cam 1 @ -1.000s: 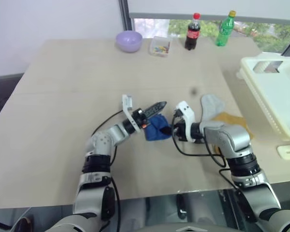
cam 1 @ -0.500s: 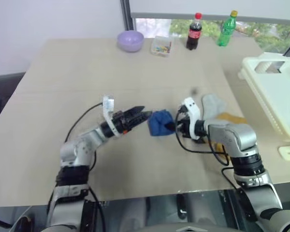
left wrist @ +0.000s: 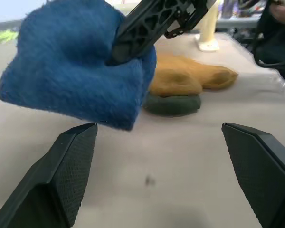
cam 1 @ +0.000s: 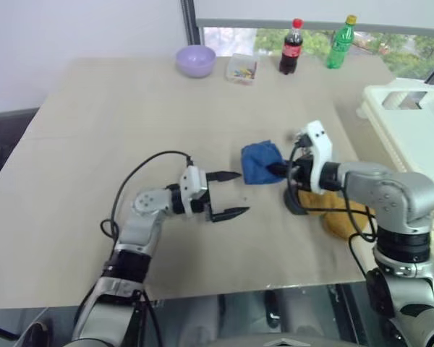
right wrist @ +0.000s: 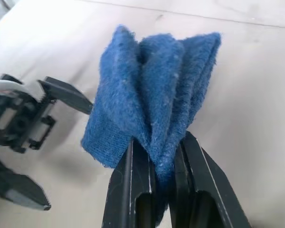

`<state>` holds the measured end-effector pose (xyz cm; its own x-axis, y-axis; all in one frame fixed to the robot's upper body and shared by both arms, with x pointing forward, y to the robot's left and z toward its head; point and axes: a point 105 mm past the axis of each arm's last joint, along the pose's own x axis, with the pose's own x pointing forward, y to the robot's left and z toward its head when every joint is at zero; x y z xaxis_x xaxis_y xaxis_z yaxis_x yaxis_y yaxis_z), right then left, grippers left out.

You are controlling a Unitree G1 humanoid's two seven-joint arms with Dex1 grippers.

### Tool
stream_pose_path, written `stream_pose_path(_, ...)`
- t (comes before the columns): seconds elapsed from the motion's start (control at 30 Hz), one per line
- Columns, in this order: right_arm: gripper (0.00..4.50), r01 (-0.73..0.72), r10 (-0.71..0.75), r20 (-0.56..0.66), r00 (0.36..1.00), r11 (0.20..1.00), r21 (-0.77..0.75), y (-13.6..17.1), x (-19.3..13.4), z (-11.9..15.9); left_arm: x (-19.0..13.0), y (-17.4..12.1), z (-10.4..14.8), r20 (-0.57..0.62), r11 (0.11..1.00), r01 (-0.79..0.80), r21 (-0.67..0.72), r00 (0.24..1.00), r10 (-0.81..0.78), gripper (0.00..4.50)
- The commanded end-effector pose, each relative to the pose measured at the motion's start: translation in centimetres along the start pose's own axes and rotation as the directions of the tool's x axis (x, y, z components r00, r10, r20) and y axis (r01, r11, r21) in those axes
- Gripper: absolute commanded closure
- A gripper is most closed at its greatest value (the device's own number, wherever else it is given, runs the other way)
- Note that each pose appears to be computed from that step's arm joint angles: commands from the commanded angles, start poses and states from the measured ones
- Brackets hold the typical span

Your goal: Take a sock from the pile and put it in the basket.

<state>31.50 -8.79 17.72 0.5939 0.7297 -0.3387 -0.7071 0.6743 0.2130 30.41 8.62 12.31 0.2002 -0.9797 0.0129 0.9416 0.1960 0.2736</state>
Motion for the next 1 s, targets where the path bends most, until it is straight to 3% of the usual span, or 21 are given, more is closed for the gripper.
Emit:
stream_pose_path(0.03,4.40,0.047,-0.045,0.048,0.998,0.999,-0.028,-0.3,-3.7,1.3,1.8,-0.1,1.5,0.095,0.999,0.037,0.029,0.995,-0.040,0.00)
stream_pose_path(0.17,4.40,0.152,-0.151,0.063,0.986,0.988,-0.017,-2.3,-7.9,1.6,3.7,0.7,2.9,0.218,1.000,0.002,-0.030,0.976,0.005,0.00)
stream_pose_path(0.33,4.40,0.367,-0.373,0.091,0.924,0.927,0.072,-6.5,-14.5,1.8,6.5,1.2,4.7,0.322,0.999,-0.019,-0.037,0.946,0.030,0.00)
stream_pose_path(0.57,4.40,0.538,-0.595,0.150,0.790,0.789,0.296,-12.5,-20.8,1.8,8.0,1.2,5.4,0.361,0.999,-0.020,-0.026,0.932,0.028,0.00)
stream_pose_path(0.77,4.40,0.572,-0.718,0.163,0.677,0.652,0.497,-17.0,-22.9,0.6,7.9,0.4,4.4,0.330,1.000,-0.004,-0.014,0.944,0.009,0.00)
stream_pose_path(0.97,1.78,0.605,-0.796,0.156,0.584,0.556,0.570,-19.8,-24.2,-0.1,7.7,0.6,4.4,0.326,1.000,-0.023,-0.013,0.945,0.026,0.00)
stream_pose_path(1.0,0.74,0.615,-0.802,0.150,0.578,0.548,0.567,-20.0,-24.4,-0.2,7.6,0.7,4.3,0.325,1.000,-0.026,-0.014,0.945,0.029,0.00)
